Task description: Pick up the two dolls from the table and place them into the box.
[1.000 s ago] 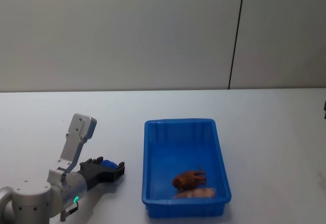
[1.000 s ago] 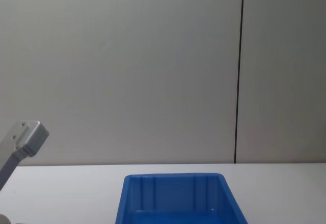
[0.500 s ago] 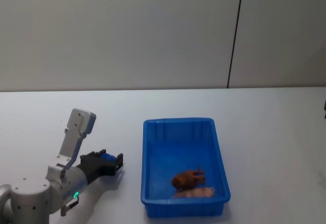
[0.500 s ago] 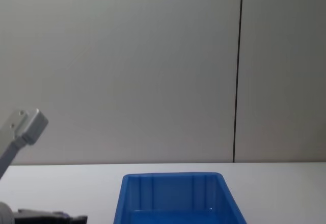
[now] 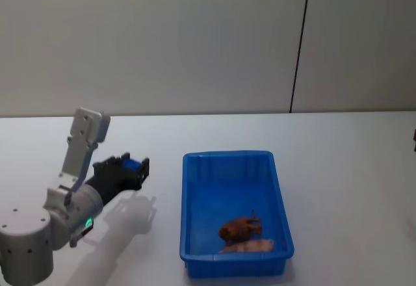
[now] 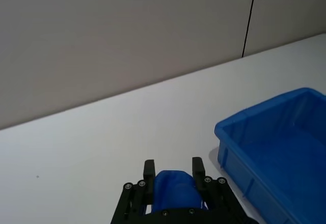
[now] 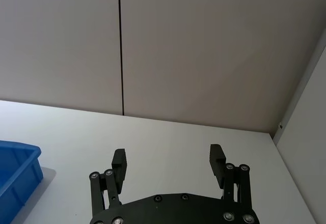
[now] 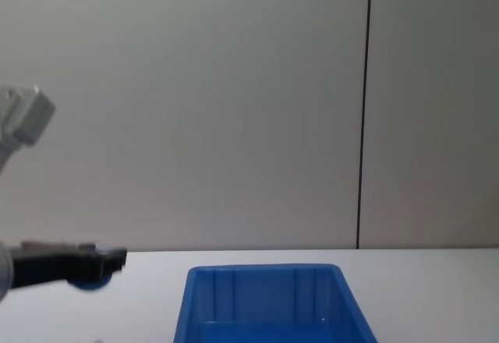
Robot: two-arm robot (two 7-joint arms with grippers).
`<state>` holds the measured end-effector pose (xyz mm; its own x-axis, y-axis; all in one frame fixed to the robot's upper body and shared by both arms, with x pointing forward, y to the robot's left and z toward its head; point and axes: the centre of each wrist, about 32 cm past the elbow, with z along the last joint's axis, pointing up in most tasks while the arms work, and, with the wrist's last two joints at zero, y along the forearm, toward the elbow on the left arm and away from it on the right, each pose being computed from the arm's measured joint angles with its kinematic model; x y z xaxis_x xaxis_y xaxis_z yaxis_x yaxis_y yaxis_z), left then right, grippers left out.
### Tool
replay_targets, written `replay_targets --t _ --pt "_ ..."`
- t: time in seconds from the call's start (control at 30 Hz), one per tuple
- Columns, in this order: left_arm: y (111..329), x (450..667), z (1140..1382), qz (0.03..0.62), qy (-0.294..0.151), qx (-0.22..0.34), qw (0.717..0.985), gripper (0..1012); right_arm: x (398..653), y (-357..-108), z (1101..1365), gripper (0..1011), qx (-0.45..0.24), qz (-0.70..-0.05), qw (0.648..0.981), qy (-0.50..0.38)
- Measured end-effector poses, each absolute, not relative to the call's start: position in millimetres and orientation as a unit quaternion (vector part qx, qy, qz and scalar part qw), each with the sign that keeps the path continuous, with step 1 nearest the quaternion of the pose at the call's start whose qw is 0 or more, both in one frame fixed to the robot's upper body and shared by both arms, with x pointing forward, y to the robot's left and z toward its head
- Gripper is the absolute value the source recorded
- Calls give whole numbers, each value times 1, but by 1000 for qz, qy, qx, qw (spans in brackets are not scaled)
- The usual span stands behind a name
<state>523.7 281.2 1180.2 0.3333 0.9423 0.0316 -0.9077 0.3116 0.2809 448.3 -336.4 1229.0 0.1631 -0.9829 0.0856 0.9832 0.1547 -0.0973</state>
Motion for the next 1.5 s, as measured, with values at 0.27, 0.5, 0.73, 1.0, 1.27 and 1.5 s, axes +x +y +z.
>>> replay_targets --t 0.27,0.5,0.73,1.0,1.27,1.5 --pt "282 527 1206 564 27 87 821 404 448 -336 1229 1001 -65 -647 760 -1" --pt "279 532 1221 541 8 61 839 361 448 -336 1229 1001 -65 -647 760 -1" --pt "273 541 1229 500 5 36 865 325 448 -336 1229 1001 -65 -647 760 -1" --pt "266 552 1228 451 18 24 892 271 448 -336 1229 1001 -65 -647 760 -1" --pt "254 573 1213 388 52 23 920 233 448 -336 1229 1001 -65 -647 760 -1" --pt "245 593 1193 356 77 32 931 196 448 -336 1229 1001 -65 -647 760 -1"
